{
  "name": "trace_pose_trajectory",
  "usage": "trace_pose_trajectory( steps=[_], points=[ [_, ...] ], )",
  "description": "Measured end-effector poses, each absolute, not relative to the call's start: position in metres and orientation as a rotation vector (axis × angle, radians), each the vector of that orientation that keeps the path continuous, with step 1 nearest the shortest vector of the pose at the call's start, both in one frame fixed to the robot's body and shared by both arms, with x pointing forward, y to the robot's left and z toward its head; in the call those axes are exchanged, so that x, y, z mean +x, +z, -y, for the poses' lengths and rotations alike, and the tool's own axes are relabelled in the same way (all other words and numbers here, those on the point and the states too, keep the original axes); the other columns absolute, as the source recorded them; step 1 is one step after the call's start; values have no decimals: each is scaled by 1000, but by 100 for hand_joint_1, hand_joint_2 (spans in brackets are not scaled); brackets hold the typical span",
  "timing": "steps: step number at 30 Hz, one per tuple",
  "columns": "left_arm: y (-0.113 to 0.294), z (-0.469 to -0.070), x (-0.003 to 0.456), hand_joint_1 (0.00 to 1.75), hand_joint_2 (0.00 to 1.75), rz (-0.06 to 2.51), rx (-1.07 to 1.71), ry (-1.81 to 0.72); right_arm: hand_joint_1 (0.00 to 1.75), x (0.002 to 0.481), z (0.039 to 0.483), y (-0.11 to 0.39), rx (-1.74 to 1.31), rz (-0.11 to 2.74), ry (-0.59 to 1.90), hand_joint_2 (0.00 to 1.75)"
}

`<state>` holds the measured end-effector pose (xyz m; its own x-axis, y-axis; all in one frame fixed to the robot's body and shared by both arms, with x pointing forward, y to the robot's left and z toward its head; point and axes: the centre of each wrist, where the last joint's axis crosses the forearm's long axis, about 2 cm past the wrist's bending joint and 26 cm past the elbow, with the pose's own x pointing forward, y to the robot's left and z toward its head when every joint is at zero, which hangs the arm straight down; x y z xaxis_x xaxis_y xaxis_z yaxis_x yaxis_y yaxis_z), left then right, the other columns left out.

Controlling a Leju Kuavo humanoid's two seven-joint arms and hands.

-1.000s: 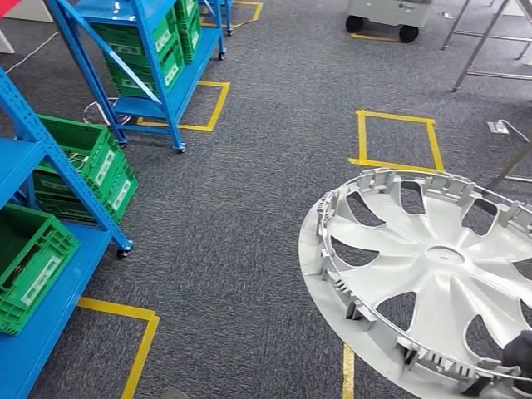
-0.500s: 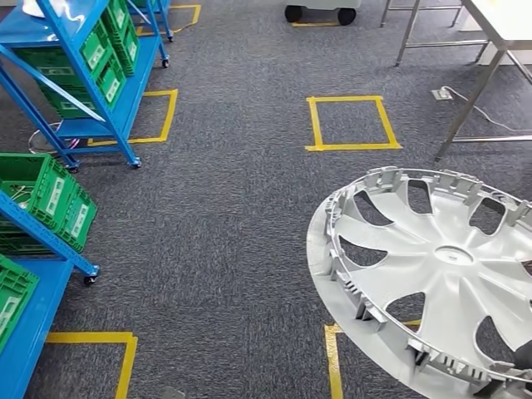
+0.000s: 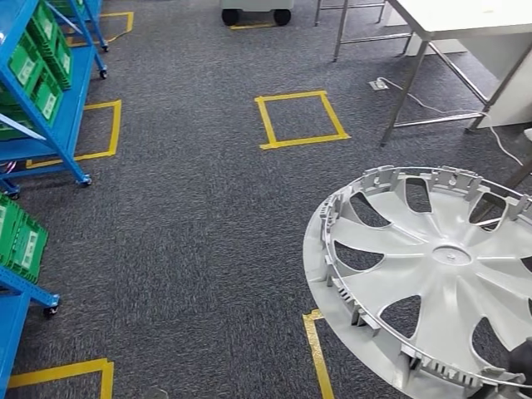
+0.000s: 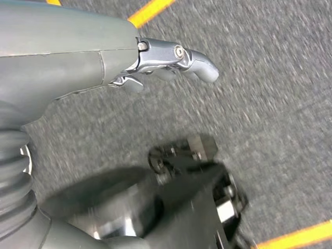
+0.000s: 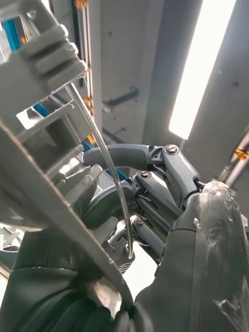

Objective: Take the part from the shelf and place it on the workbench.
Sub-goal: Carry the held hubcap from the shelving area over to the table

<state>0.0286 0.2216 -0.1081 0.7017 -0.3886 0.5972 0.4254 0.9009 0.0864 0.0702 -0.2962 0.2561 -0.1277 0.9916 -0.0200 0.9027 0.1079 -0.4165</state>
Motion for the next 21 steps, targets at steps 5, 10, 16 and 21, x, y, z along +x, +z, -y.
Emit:
trace_pose_trajectory(
  steps=[5, 10, 16, 21],
  points=[
    [-110, -235, 26, 0, 175, 642, -45, -427, 175, 73, 294, 256, -1930, 2085, 615, 175],
    [-111, -245, 27, 0, 175, 641, -31, -401, 175, 77, 289, 258, -1979, 2053, 743, 175],
    [-112, -253, 27, 0, 175, 638, -26, -369, 175, 81, 284, 260, -1991, 2058, 791, 175],
    [-112, -258, 26, 0, 175, 648, -22, -363, 175, 84, 280, 257, -2002, 2020, 854, 175]
  ],
)
